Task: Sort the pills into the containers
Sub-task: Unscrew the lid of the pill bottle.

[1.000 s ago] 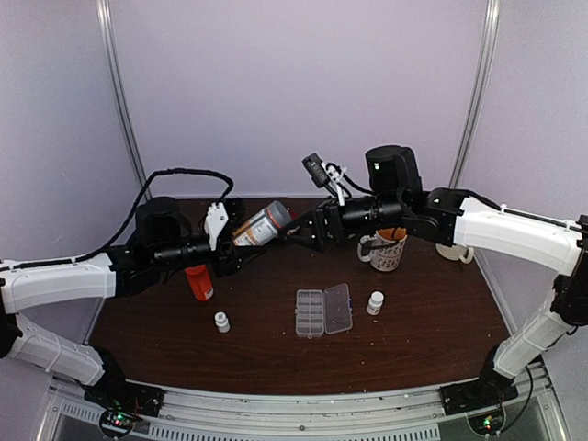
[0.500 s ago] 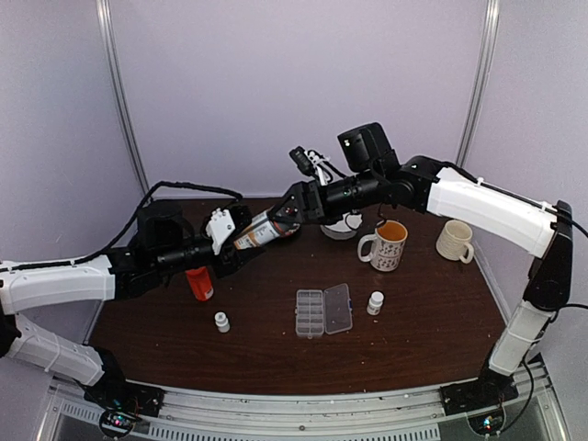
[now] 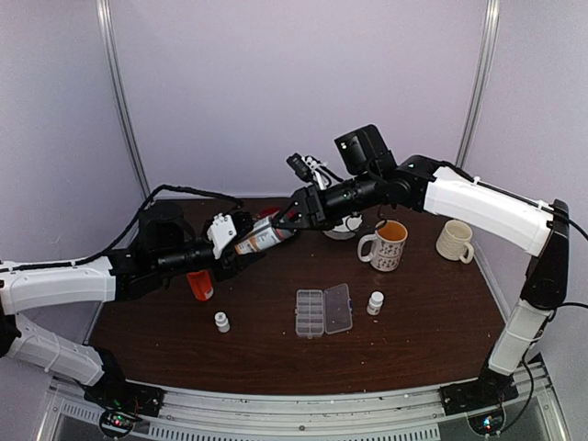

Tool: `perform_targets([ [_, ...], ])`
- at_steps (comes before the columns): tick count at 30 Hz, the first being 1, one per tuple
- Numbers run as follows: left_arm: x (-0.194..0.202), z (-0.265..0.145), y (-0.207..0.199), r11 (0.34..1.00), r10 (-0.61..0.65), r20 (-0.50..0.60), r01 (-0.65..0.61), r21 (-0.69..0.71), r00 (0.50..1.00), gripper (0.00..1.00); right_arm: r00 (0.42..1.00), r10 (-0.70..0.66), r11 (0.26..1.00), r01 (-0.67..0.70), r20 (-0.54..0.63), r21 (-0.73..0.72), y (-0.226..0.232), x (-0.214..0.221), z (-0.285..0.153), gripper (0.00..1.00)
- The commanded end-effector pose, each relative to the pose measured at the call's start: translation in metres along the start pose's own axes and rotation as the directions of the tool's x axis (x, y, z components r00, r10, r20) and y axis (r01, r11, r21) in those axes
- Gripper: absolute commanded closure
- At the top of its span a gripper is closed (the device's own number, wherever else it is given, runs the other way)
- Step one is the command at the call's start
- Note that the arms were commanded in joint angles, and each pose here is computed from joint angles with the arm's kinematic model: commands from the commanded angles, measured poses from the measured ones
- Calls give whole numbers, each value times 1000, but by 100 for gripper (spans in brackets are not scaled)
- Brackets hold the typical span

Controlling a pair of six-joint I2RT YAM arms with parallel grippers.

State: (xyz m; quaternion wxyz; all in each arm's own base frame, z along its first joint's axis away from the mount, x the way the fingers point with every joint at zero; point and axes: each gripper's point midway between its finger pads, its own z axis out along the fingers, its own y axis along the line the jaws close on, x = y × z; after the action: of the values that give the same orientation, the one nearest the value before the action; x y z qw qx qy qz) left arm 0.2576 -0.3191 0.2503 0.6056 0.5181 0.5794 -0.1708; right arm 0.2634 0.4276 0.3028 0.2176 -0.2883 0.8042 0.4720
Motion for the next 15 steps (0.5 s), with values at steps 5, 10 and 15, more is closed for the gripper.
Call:
perform_targets([
  [5,-39,-4,-17,988,-78,144,57,145,987,93,947,-322,944,321,-3,-76,19,22,-14,76],
  [10,-55,-7,-32,945,-147,177,86,315,973,96,804,-594,802,593,3,-73,37,39,-20,71],
  [15,-73,-14,-42,893,-193,197,88,442,961,100,683,-730,683,730,25,-21,38,38,-19,84],
])
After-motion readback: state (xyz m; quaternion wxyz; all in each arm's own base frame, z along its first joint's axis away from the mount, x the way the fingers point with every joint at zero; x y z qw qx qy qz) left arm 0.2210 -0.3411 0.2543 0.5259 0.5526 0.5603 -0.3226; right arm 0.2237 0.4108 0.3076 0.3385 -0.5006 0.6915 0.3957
